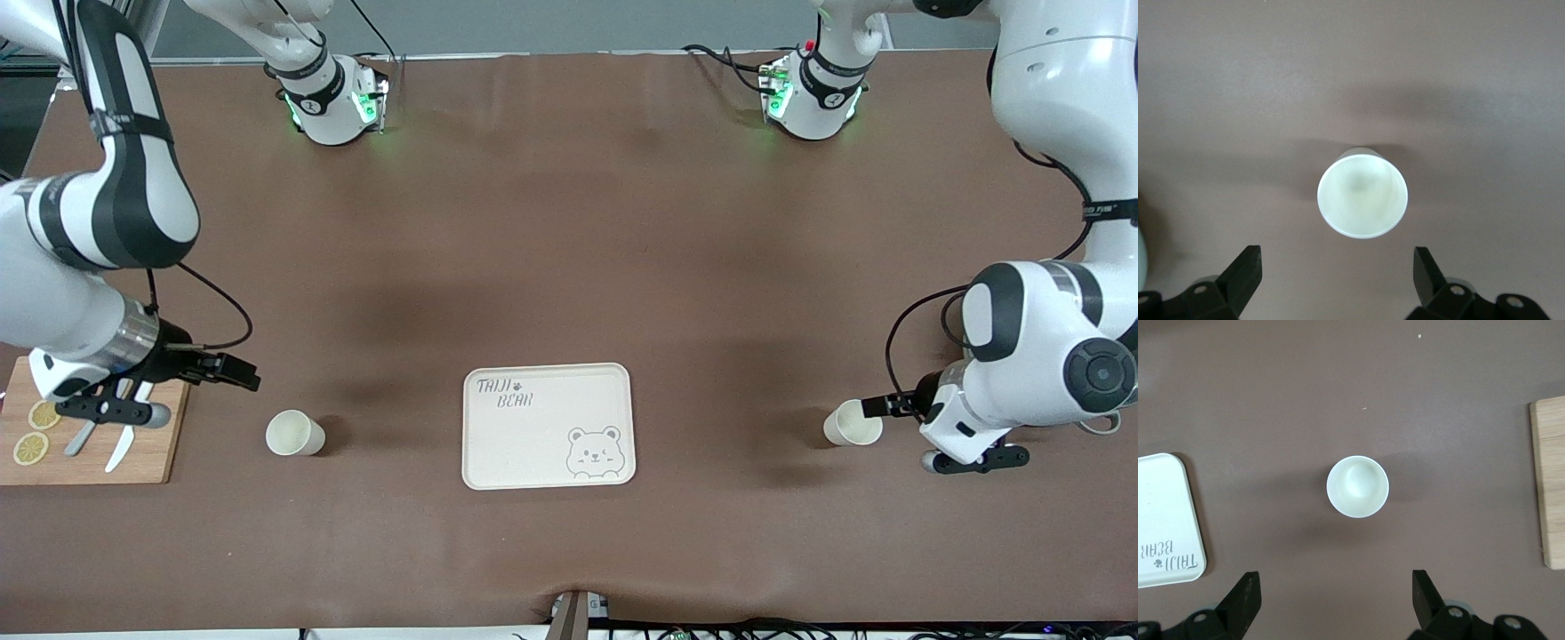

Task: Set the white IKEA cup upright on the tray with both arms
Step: 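Lower the left gripper to one white cup while the right gripper reaches the other, then close the left gripper on its cup while the right gripper grasps its cup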

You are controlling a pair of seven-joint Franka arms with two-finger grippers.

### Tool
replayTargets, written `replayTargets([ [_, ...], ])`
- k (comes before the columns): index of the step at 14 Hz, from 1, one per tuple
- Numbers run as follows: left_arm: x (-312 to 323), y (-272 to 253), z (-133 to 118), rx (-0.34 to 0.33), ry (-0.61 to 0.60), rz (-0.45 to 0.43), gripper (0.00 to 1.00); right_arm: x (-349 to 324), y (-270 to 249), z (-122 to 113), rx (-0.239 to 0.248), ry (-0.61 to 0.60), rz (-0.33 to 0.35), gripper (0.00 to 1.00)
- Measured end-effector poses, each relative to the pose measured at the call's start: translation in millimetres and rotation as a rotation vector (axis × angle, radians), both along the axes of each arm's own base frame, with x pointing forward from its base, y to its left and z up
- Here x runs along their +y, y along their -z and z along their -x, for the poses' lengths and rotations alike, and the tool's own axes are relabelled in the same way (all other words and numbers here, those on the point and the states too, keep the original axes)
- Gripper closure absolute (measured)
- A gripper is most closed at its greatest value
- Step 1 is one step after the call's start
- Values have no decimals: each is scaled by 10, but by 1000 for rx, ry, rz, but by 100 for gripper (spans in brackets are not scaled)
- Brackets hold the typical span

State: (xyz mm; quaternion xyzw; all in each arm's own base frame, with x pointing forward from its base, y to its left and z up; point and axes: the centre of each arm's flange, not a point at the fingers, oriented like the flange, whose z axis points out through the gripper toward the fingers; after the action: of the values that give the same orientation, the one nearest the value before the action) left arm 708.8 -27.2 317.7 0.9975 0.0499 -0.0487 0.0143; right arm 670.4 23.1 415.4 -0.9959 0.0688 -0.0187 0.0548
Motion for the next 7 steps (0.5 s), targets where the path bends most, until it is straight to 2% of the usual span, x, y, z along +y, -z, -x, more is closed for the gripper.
replayTargets([
  [4, 31, 314, -41, 1, 11, -23, 0, 1, 469, -228, -54, 12, -10, 0],
  [7, 54, 544, -37, 21, 15, -33, 0, 39, 820, -296, -56, 12, -15, 0],
])
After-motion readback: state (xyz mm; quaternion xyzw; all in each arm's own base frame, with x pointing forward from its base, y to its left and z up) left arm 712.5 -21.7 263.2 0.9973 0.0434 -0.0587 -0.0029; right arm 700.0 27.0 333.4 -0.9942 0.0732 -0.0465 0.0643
